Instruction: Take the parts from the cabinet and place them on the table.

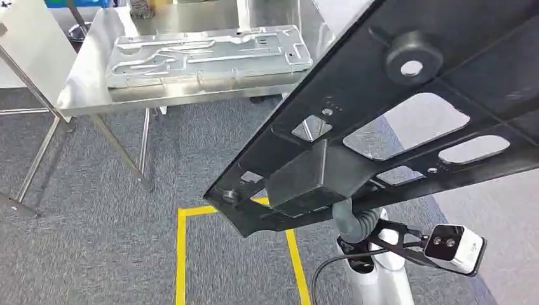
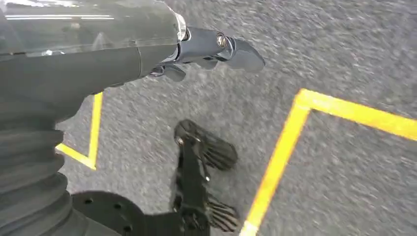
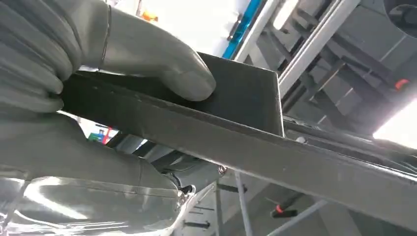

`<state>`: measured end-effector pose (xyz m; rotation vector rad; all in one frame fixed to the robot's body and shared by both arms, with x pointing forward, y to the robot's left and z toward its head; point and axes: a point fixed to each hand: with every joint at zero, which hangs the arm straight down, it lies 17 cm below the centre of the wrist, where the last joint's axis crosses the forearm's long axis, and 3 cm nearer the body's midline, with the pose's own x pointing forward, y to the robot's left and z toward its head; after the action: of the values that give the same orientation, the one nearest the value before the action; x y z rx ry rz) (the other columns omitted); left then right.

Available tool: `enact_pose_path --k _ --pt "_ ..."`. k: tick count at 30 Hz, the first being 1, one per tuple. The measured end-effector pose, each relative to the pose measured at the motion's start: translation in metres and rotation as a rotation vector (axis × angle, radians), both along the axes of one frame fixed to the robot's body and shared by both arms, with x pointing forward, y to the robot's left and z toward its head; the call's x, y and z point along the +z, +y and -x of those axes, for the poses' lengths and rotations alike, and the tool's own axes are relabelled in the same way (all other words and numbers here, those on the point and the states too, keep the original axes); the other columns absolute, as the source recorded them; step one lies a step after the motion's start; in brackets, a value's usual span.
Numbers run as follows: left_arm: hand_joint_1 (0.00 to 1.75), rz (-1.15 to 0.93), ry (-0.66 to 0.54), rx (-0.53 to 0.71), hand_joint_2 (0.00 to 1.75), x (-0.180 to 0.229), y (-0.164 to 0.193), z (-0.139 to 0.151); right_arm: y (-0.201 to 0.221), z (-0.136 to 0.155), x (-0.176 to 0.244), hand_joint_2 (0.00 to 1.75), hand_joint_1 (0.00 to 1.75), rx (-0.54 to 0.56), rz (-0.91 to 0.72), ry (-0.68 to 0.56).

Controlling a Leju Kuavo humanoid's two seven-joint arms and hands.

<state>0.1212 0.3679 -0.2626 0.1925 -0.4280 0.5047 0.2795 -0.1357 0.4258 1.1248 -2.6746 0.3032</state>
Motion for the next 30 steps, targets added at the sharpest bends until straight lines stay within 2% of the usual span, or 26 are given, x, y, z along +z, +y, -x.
enact_pose_path --k 8,16,30 --pt "0.0 -0.001 -0.015 0.004 1.75 0.002 0.0 -0.01 0.005 -0.013 -0.001 1.75 1.75 -0.079 0.014 0.021" --pt "0.0 -0.005 0.004 0.002 1.75 0.0 0.002 0.002 0.006 -0.012 -0.005 1.75 1.75 -0.053 0.014 0.035" --pt "0.0 -0.002 0.0 -0.006 1.75 0.0 0.0 0.0 0.002 -0.011 -0.007 1.75 1.75 -0.059 0.011 0.038"
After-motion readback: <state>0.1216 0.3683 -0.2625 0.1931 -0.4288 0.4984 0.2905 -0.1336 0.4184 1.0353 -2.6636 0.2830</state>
